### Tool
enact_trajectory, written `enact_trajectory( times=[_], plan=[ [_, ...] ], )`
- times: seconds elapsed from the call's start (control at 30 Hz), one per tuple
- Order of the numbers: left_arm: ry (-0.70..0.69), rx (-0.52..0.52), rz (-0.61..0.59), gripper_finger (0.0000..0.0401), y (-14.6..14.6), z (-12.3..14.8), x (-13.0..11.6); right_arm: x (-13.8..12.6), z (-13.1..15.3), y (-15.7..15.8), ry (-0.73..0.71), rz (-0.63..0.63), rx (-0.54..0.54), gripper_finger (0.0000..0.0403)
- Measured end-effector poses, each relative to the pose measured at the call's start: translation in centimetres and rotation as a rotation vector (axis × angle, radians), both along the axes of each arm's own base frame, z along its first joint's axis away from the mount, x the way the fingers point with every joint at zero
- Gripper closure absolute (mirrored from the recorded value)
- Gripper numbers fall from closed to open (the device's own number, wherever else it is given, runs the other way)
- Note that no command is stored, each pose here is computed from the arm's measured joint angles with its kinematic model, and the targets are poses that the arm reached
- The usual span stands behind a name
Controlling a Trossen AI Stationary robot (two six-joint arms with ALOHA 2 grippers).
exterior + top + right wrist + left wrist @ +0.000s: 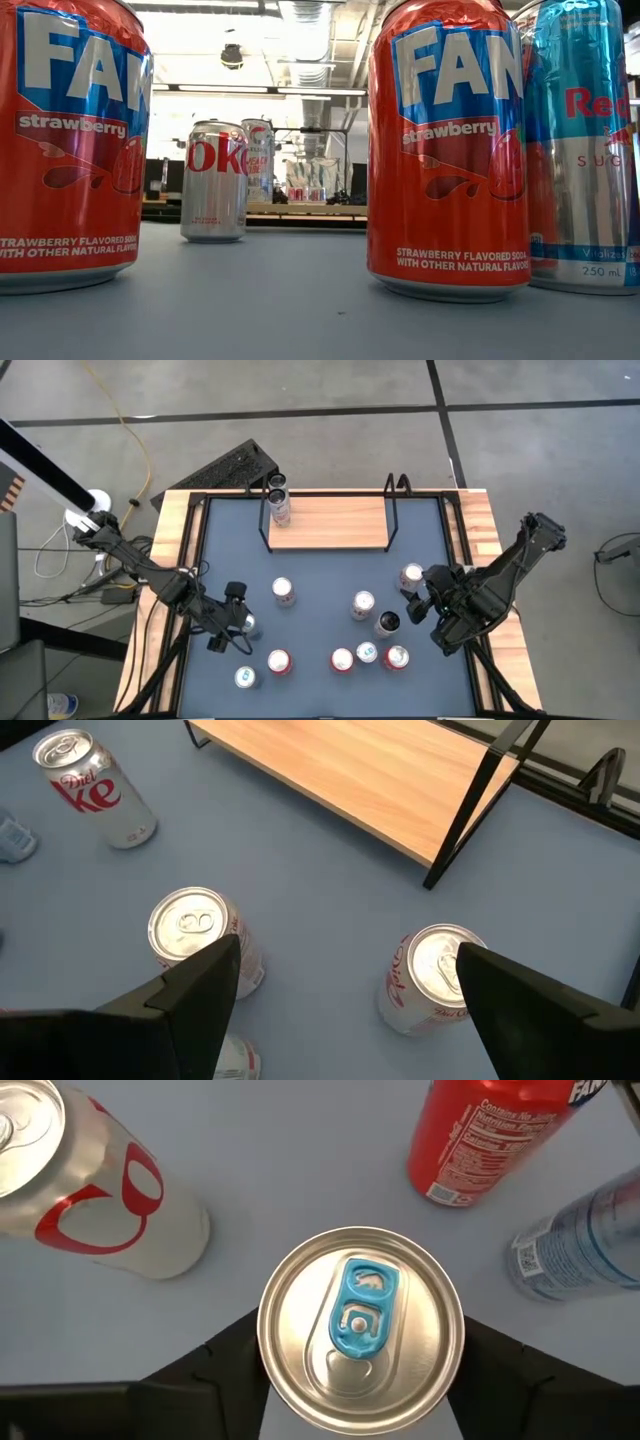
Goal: Place canned beverage on shelf
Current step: Put the top blue soda can on the shelf
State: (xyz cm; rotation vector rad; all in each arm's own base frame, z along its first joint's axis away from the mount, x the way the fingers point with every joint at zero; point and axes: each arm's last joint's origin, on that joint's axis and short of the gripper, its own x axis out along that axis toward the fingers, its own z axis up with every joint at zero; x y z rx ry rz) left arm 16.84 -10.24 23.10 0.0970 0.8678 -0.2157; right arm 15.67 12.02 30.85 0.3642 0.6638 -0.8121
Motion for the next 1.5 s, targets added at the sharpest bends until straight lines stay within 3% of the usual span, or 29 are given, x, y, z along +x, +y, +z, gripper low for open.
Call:
enact_trajectory(
  times=[0.27,0.5,0.7,0.8,0.9,1.03,1.23,1.3,1.5],
  plan=[
    [-0.029,0.034,0.035,0.0177,0.1,0.5,0.1,0.4,0.2,0.1,-0.096,0.0,-0.05,0.0051],
    [-0.095,0.039,0.087,0.0173,0.5,3.7,0.3,1.4,0.5,-0.4,-0.157,0.009,-0.141,0.0051],
    [-0.199,0.061,0.13,0.0173,1.6,7.2,1.0,6.1,1.7,-1.0,-0.155,0.185,-0.241,0.0051],
    [-0.263,0.093,0.146,0.0173,2.3,8.9,1.5,8.4,3.0,-2.2,-0.217,0.208,-0.296,0.0051],
    [-0.311,0.11,0.164,0.0172,3.1,10.4,1.8,10.0,4.1,-3.7,-0.268,0.209,-0.338,0.0051],
    [-0.365,0.131,0.182,0.0172,4.0,12.2,2.1,11.5,4.7,-5.0,-0.284,0.329,-0.337,0.0051],
    [-0.385,0.152,0.203,0.0172,5.1,13.0,2.4,16.1,3.1,-5.3,-0.259,0.544,-0.455,0.0051],
    [-0.377,0.155,0.209,0.0171,5.4,12.9,2.5,17.5,2.8,-5.3,-0.26,0.557,-0.482,0.0051],
    [-0.373,0.169,0.213,0.0171,6.1,12.9,2.7,21.0,4.0,-5.5,-0.366,0.674,-0.419,0.0051]
  ],
)
